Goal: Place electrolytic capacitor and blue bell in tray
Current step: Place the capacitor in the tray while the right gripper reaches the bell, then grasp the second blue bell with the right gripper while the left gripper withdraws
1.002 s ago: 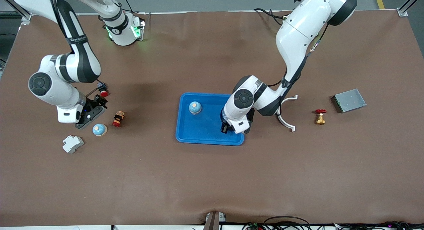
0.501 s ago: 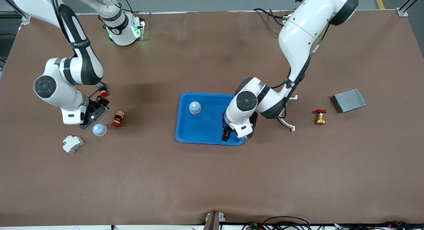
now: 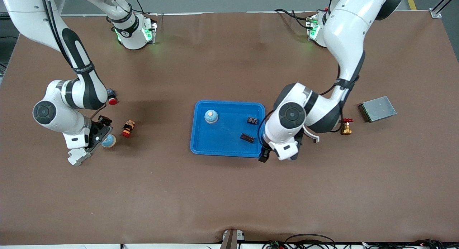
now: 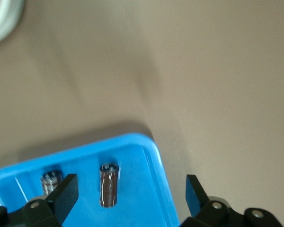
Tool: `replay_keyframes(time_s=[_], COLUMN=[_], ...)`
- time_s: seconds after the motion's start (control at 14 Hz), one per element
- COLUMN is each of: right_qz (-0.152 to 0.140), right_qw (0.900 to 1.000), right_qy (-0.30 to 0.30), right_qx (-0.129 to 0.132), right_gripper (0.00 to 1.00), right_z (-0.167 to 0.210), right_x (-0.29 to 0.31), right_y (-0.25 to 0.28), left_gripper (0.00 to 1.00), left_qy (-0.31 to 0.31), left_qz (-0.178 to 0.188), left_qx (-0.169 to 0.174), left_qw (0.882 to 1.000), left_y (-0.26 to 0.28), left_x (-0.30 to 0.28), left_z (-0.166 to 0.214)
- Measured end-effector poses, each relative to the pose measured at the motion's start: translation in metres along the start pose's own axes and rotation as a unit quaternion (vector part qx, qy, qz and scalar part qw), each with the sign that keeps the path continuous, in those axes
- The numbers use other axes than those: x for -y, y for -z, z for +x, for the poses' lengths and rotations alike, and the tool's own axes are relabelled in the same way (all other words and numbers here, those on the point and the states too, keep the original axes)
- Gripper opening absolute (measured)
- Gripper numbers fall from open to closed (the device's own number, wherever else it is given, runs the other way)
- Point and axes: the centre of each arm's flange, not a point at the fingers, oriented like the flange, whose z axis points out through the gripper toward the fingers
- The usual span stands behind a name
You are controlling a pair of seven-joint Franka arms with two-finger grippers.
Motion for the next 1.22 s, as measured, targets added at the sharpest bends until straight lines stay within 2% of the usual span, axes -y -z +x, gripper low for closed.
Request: replay_keyframes(time_s=[0.29,0.57,0.72,0.93,1.22], right_qz=[-0.009,0.003,0.008,0.013,0.012], right_qw=[1.000,1.000,1.000,1.000,1.000], right_qy=[0.004,0.010,0.012,0.011,0.013], right_qx=[-0.006,0.002,0.005,0.008,0.008], right_gripper=[1.00,1.00,1.00,1.00,1.00], right_z=[0.006,0.004,0.003,0.001,-0.002], right_x=[-0.006,-0.003,-0.002,-0.002,-0.004], right_y=[-0.013,-0.030,-0.037,-0.045,-0.050], left_gripper=[1.00,1.00,1.00,1.00,1.00], left_qy=[-0.013,-0.085,-0.132,-0.154,-0.182], left_qz=[-0.006,0.007,0.000,-0.005,0.013], left_qx=[-0.026,-0.038,-0.047,-0.057,-0.063], left_qw=[1.000,0.996,0.990,0.986,0.981], left_y=[0.052,0.080,0.102,0.148,0.184], left_x=[-0.001,0.004,0.005,0.015,0.032], left_z=[0.048,0.080,0.101,0.134,0.144])
